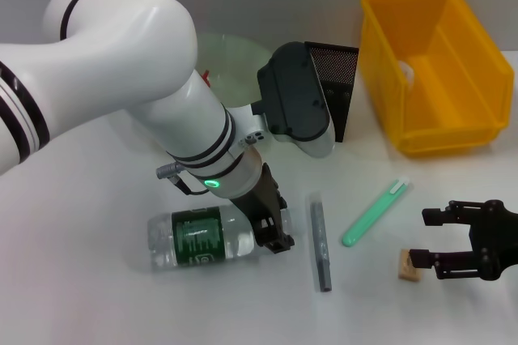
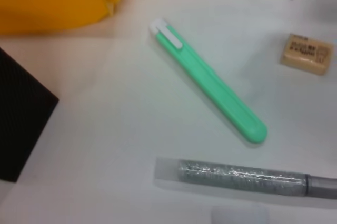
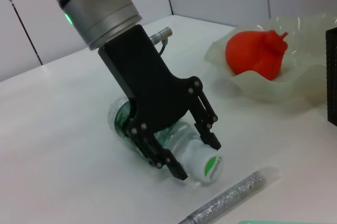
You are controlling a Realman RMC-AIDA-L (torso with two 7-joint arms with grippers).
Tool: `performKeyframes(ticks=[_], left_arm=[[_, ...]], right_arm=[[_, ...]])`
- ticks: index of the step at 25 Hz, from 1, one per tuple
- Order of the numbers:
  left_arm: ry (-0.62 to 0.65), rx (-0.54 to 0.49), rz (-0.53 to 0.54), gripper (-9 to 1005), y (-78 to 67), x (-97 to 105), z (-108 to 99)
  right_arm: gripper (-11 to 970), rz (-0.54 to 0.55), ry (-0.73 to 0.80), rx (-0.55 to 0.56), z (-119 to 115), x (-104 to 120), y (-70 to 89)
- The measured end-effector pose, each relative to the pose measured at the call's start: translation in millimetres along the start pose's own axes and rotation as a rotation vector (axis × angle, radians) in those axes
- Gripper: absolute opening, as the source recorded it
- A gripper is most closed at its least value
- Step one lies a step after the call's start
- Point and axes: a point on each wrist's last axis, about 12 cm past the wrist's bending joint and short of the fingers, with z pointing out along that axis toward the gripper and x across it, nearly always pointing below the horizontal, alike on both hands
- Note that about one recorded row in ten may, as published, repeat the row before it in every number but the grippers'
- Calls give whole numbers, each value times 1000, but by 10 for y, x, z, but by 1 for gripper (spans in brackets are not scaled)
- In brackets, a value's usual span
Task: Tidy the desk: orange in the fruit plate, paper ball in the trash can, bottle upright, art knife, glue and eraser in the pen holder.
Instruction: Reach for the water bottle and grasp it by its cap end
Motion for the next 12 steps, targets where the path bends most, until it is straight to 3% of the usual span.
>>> performKeyframes(ticks=[12], left_arm=[[49, 2, 7, 495, -17, 14, -48]], right_arm=[[794, 0, -1, -3, 0, -2, 3]])
